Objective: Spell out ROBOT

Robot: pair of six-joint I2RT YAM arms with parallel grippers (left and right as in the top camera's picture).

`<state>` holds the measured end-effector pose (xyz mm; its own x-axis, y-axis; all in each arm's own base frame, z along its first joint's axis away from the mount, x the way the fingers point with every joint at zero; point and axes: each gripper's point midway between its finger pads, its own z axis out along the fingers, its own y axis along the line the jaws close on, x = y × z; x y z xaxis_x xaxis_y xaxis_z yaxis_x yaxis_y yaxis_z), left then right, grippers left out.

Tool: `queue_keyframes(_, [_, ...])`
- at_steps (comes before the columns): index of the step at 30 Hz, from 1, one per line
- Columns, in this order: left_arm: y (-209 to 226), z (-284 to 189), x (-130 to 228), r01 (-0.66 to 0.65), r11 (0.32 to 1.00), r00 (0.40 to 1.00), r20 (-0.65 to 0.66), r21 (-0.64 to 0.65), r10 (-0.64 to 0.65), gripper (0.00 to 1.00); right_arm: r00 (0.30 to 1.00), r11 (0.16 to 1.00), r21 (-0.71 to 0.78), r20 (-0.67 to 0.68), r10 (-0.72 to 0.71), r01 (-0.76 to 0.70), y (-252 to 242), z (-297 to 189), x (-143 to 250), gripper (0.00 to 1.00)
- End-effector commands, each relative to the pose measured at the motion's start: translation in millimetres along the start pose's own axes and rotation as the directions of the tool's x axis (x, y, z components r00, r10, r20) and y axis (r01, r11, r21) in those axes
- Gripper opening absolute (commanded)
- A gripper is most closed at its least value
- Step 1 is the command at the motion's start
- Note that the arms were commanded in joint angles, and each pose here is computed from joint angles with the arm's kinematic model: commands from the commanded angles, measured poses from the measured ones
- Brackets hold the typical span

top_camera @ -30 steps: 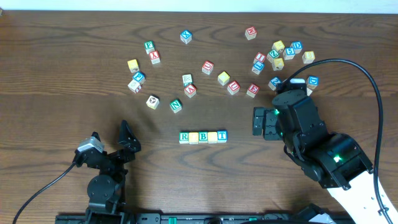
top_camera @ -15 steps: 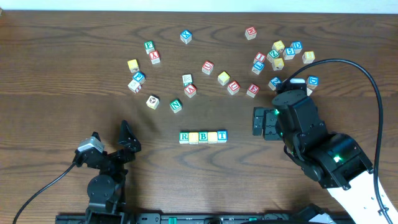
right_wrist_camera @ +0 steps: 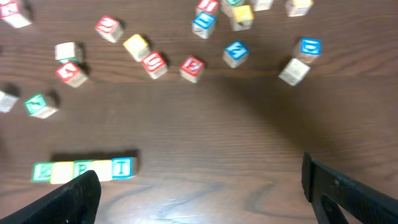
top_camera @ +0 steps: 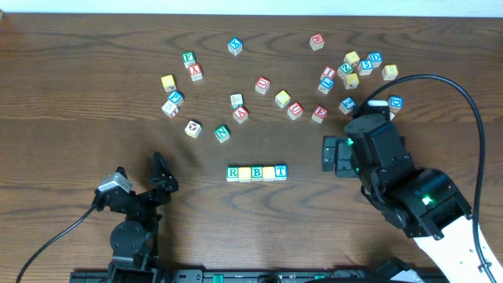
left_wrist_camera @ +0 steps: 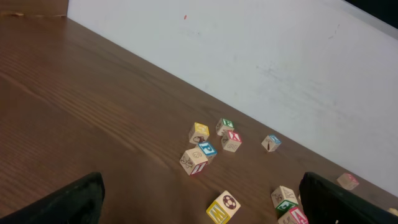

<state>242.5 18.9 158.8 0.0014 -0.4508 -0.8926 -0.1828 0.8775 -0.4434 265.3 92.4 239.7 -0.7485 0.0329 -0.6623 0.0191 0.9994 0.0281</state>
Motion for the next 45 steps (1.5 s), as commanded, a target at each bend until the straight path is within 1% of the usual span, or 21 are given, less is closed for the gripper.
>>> queue_keyframes(1, [8.6,0.8,14.3,-0.031,0.999,0.999,-0.043,-0.026,0.030,0.98,0.998,0.999,0.036,0.052,0.023,-0.025,-15.7,-10.4,-6.8,0.99])
queue_keyframes(7, [8.6,0.8,14.3,-0.031,0.999,0.999,-0.043,-0.026,0.030,0.98,0.987,0.998,-0.017,0.148,0.070,-0.068,-28.8,-39.1,-3.7,0.99])
queue_keyframes(10, [8.7,0.8,14.3,-0.031,0.999,0.999,-0.043,-0.026,0.030,0.98,0.958,0.991,-0.043,0.255,0.131,-0.124,-42.4,-53.9,-7.0,0.99])
queue_keyframes(12, [8.6,0.8,14.2,-0.031,0.999,0.999,-0.043,-0.026,0.030,0.98,0.920,0.982,-0.084,0.345,0.186,-0.167,-49.4,-63.7,-12.3,0.99])
queue_keyframes(14, [8.6,0.8,14.2,-0.031,0.999,0.999,-0.043,-0.026,0.030,0.98,0.861,0.968,-0.136,0.443,0.248,-0.209,-56.4,-73.5,-18.7,0.99])
queue_keyframes(16, [8.6,0.8,14.3,-0.031,0.999,0.999,-0.043,-0.026,0.030,0.98,0.798,0.963,-0.192,0.542,0.263,-0.188,-57.7,-83.4,-25.9,0.99])
queue_keyframes(18, [8.6,0.8,14.3,-0.031,0.999,0.999,-0.043,-0.026,0.030,0.98,0.726,0.970,-0.225,0.651,0.220,-0.092,-52.7,-95.5,-34.9,0.99])
queue_keyframes(19, [8.6,0.8,14.2,-0.031,0.999,0.999,-0.043,-0.026,0.030,0.98,0.678,0.972,-0.233,0.710,0.192,-0.032,-48.9,-103.1,-39.7,0.99])
queue_keyframes(20, [8.6,0.8,14.3,-0.031,0.999,0.999,-0.043,-0.026,0.030,0.98,0.623,0.972,-0.232,0.764,0.164,0.029,-44.8,-110.0,-43.3,0.99])
queue_keyframes(21, [8.6,0.8,14.3,-0.031,0.999,0.999,-0.043,-0.026,0.030,0.98,0.553,0.970,-0.223,0.822,0.137,0.092,-40.7,-118.0,-46.0,0.99])
queue_keyframes(23, [8.6,0.8,14.3,-0.031,0.999,0.999,-0.043,-0.026,0.030,0.98,0.450,0.966,-0.207,0.885,0.116,0.158,-36.9,-126.5,-45.8,0.99])
queue_keyframes(26, [8.6,0.8,14.3,-0.031,0.999,0.999,-0.043,-0.026,0.030,0.98,0.320,0.960,-0.203,0.938,0.133,0.194,-37.4,-128.6,-37.1,0.99])
queue_keyframes(28, [8.7,0.8,14.3,-0.031,0.999,0.999,-0.043,-0.026,0.030,0.98,0.274,0.962,-0.196,0.952,0.140,0.190,-40.5,-122.3,-28.7,0.99])
queue_keyframes(31, [8.6,0.8,14.3,-0.031,0.999,0.999,-0.043,-0.026,0.030,0.98,0.262,0.966,-0.187,0.955,0.136,0.180,-44.0,-104.7,-14.6,0.99])
queue_keyframes(33, [8.7,0.8,14.3,-0.031,0.999,0.999,-0.043,-0.026,0.030,0.98,0.275,0.967,-0.182,0.953,0.129,0.177,-45.0,-88.6,-4.2,0.99])
queue_keyframes(35, [8.6,0.8,14.3,-0.031,0.999,0.999,-0.043,-0.026,0.030,0.98,0.302,0.969,-0.177,0.946,0.119,0.173,-45.0,-70.6,2.3,0.99])
queue_keyframes(37, [8.7,0.8,14.3,-0.031,0.999,0.999,-0.043,-0.026,0.030,0.98,0.340,0.970,-0.172,0.934,0.106,0.169,-44.8,-51.3,10.1,0.99])
queue_keyframes(45, [8.6,0.8,14.3,-0.031,0.999,0.999,-0.043,-0.026,0.030,0.98,0.579,0.978,-0.145,0.814,0.033,0.148,-47.1,10.6,40.9,0.99])
